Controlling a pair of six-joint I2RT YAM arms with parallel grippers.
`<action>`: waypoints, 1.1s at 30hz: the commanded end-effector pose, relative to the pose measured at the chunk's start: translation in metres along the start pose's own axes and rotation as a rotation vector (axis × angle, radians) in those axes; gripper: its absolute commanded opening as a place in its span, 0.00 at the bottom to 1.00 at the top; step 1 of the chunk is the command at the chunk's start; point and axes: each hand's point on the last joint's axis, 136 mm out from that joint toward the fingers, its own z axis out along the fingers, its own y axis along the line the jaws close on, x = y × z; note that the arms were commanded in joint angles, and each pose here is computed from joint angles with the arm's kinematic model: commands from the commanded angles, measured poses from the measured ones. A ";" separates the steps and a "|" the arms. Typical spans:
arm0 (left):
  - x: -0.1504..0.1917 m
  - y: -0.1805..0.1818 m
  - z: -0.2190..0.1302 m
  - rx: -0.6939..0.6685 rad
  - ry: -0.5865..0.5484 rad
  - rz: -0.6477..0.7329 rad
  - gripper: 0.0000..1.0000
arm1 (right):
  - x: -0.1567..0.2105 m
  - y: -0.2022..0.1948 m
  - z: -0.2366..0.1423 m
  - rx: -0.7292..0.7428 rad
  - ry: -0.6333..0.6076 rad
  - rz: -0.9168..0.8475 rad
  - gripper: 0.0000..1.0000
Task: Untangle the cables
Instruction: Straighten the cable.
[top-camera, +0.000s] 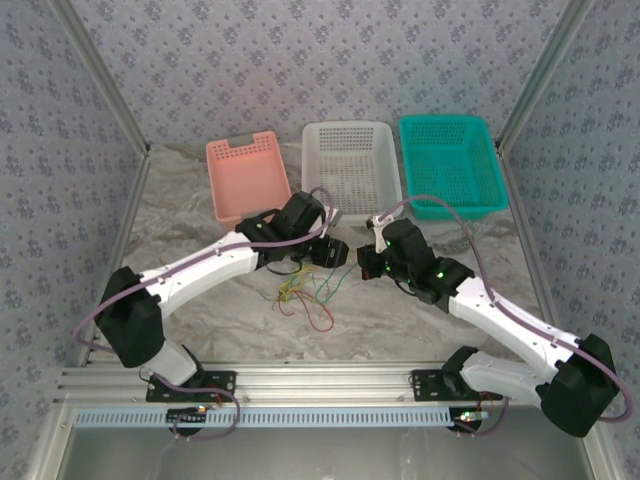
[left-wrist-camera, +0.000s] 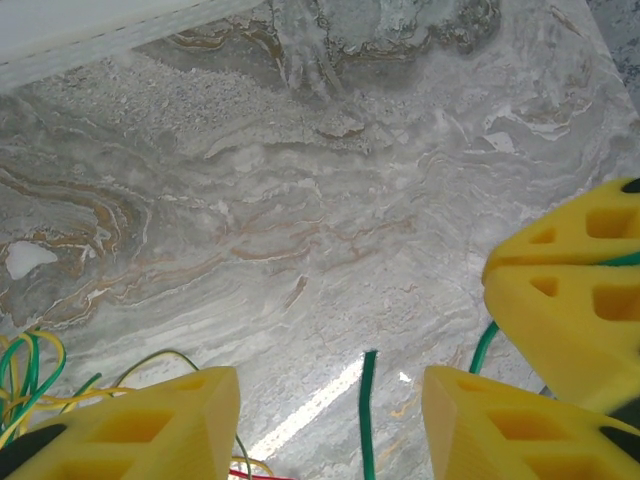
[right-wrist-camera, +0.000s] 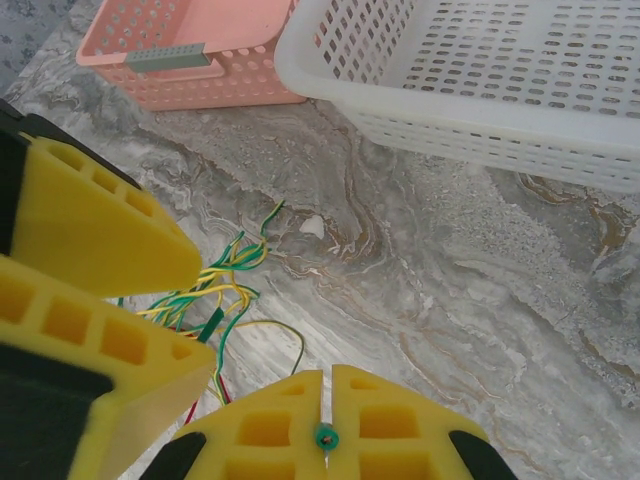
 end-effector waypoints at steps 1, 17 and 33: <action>0.006 0.001 0.012 0.007 0.015 -0.009 0.47 | -0.009 0.008 -0.005 -0.022 -0.016 -0.011 0.00; -0.040 0.083 -0.101 -0.068 -0.484 -0.461 0.00 | 0.017 -0.046 -0.018 0.121 -0.060 0.416 0.00; -0.066 0.119 -0.194 0.217 -0.917 -0.884 0.00 | 0.094 -0.033 0.008 0.004 -0.165 1.374 0.00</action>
